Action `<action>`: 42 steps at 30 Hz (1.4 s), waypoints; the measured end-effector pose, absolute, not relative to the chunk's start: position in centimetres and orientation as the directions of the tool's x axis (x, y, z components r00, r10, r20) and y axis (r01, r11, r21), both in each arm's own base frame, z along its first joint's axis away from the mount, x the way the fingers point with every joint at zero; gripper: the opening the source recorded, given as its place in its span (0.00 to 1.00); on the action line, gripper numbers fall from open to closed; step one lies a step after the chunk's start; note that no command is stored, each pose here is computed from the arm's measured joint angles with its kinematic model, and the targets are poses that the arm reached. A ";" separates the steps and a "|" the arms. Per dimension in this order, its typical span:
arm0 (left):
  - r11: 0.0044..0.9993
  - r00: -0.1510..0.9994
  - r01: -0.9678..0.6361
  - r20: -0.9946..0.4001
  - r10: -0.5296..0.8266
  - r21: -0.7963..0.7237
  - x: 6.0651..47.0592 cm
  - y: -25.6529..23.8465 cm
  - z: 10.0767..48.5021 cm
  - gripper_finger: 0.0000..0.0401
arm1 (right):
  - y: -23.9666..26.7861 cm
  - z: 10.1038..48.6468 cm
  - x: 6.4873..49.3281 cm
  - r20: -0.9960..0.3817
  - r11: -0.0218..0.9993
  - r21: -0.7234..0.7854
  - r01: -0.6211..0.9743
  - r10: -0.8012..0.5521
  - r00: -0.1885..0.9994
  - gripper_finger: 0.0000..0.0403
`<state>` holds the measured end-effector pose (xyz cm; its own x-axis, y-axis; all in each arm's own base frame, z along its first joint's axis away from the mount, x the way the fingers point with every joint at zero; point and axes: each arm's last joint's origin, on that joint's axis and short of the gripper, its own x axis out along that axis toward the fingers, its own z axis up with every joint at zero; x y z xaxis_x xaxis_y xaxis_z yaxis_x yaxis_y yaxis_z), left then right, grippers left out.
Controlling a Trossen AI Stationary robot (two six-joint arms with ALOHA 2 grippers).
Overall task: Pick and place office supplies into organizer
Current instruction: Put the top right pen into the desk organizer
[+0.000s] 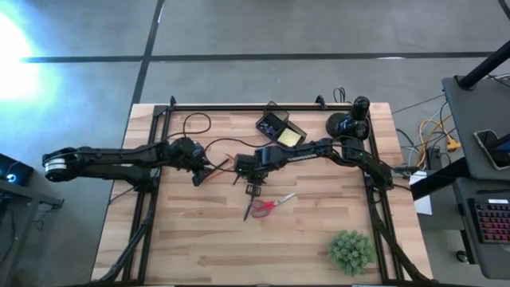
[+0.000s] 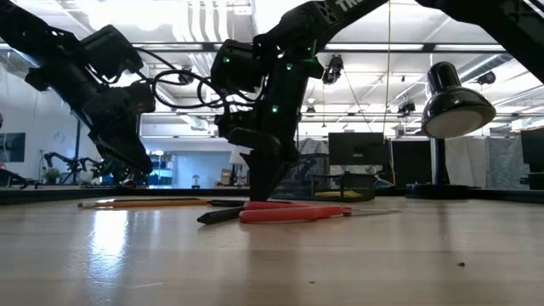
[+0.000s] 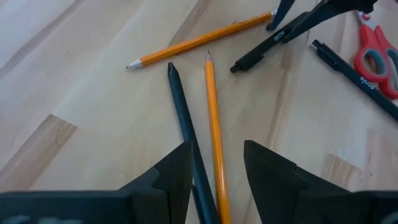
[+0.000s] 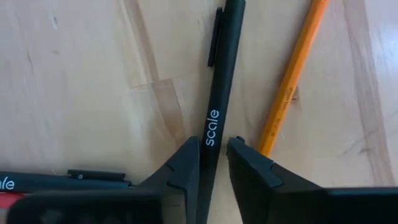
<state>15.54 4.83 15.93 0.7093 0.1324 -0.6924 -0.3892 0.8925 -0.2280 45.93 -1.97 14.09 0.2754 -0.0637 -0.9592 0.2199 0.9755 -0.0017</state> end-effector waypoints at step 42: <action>0.895 0.767 -0.398 -0.608 0.206 -0.200 16.0 5.1 17.5 0.32 | -15.1 27.4 40.5 -0.655 0.374 -0.088 0.923 -0.720 0.229 0.03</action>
